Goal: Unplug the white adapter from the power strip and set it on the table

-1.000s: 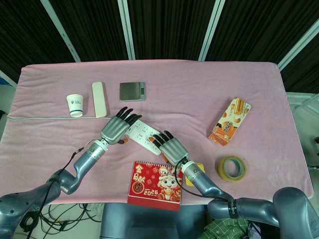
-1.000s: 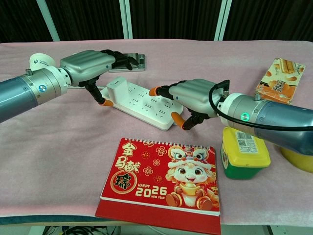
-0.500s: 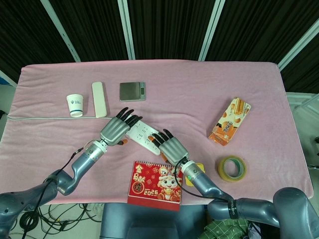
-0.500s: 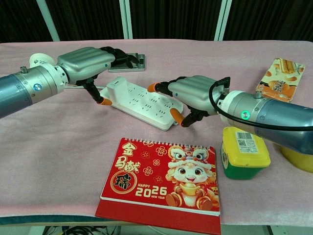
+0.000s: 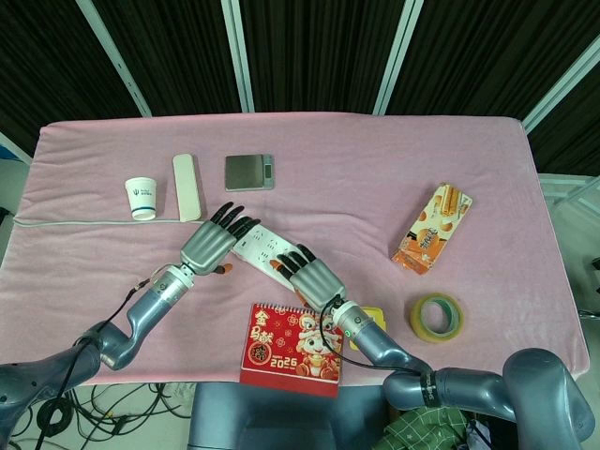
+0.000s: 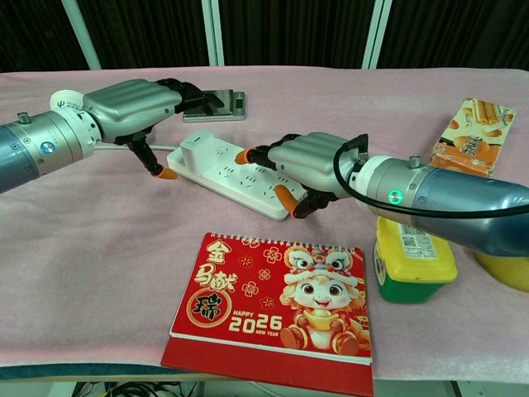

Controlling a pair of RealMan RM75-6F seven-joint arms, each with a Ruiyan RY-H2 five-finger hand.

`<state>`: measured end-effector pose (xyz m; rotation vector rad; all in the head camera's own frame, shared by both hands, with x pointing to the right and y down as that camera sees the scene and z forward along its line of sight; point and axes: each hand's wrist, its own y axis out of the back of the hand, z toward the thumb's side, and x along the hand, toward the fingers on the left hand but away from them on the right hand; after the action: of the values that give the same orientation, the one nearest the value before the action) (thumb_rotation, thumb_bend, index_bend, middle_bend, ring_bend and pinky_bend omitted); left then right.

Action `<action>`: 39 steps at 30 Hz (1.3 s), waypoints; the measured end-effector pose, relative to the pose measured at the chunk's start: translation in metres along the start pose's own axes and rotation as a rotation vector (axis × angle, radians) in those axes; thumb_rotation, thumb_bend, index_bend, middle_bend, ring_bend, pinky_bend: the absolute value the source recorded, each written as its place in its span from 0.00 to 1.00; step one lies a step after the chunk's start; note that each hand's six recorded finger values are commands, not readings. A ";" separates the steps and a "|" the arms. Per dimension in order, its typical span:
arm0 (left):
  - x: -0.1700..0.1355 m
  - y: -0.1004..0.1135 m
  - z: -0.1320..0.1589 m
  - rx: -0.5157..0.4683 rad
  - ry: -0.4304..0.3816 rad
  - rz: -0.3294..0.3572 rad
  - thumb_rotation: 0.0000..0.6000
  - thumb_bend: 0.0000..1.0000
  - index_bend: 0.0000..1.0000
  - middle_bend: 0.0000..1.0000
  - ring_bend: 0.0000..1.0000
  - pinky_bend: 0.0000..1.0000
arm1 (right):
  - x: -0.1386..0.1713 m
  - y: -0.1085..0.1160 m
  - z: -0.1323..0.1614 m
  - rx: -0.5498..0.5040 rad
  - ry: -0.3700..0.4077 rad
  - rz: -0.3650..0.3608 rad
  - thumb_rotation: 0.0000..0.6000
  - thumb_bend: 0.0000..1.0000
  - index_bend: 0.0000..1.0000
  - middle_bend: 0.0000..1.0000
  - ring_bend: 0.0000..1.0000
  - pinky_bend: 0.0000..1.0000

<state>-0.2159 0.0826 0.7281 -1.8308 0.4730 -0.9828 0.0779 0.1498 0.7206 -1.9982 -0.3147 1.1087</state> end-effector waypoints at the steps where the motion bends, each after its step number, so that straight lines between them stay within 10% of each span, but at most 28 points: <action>1: 0.000 0.000 0.000 -0.008 -0.001 -0.002 1.00 0.13 0.10 0.16 0.00 0.00 | -0.001 0.000 0.000 0.004 0.003 0.007 1.00 0.75 0.07 0.08 0.10 0.05; 39: 0.017 -0.011 0.012 0.050 -0.058 -0.036 1.00 0.22 0.20 0.25 0.00 0.03 | -0.009 -0.018 -0.003 0.060 -0.014 0.039 1.00 0.75 0.14 0.10 0.10 0.05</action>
<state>-0.1974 0.0831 0.7426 -1.8230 0.3779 -0.9557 0.0776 0.1552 0.7405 -1.9523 -0.2479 1.1436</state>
